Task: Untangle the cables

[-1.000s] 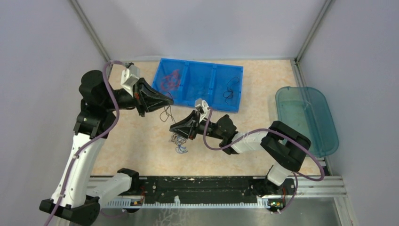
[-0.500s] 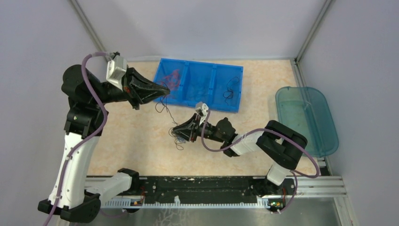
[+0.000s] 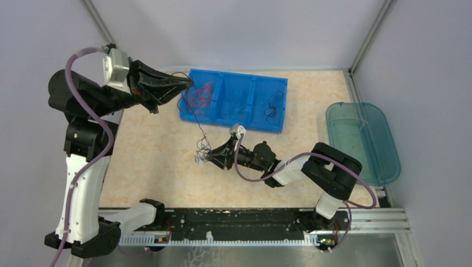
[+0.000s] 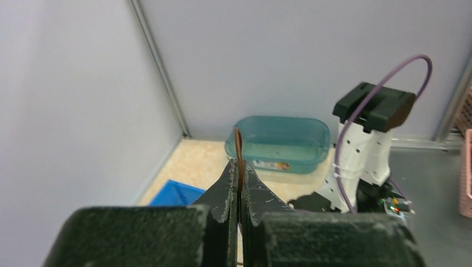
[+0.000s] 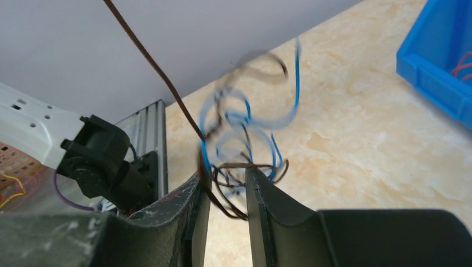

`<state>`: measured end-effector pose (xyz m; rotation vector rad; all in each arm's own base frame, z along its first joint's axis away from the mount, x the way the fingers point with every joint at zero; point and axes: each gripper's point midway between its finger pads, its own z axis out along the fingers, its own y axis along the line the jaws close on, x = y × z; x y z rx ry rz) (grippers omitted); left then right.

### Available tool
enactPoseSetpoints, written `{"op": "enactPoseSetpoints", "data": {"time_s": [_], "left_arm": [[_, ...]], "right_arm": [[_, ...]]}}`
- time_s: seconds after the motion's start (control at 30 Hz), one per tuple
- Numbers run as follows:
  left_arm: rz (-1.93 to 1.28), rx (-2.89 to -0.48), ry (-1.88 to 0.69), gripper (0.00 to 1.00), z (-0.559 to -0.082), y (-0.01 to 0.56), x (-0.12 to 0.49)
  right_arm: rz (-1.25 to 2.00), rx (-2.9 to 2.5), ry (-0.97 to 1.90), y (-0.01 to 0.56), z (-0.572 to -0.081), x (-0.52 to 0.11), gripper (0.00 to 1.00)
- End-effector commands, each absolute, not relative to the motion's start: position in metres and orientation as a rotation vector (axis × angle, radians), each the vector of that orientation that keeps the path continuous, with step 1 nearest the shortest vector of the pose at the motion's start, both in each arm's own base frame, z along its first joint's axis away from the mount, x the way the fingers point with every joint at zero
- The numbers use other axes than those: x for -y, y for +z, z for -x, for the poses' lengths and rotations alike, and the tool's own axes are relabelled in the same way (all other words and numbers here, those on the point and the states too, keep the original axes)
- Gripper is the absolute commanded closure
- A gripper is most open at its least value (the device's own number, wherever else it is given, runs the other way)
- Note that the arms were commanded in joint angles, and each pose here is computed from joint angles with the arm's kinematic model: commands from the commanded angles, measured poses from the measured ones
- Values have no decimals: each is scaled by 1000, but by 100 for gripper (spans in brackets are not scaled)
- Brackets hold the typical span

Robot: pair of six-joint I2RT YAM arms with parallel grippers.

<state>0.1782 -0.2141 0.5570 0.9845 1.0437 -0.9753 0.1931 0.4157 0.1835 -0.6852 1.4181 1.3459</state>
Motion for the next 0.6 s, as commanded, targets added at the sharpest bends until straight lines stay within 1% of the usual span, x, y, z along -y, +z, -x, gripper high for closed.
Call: {"op": "enactPoseSetpoints", "data": {"time_s": [0.0, 0.17, 0.23, 0.3, 0.47, 0.57], "left_arm": [[-930, -879, -856, 100, -168, 610, 203], [-887, -772, -758, 100, -163, 649, 193], [-873, -740, -725, 100, -162, 663, 190], [-878, -732, -717, 100, -161, 668, 190], [-904, -788, -741, 100, -164, 648, 194], [-929, -836, -763, 100, -168, 625, 197]], "right_arm": [[701, -1475, 1278, 161, -194, -412, 70], [707, -1508, 1252, 151, -194, -409, 70], [706, -1516, 1244, 149, -194, -408, 68], [698, -1500, 1245, 155, -193, -406, 62], [664, -1386, 1206, 208, -191, -384, 43], [696, -1299, 1200, 252, -181, -373, 37]]}}
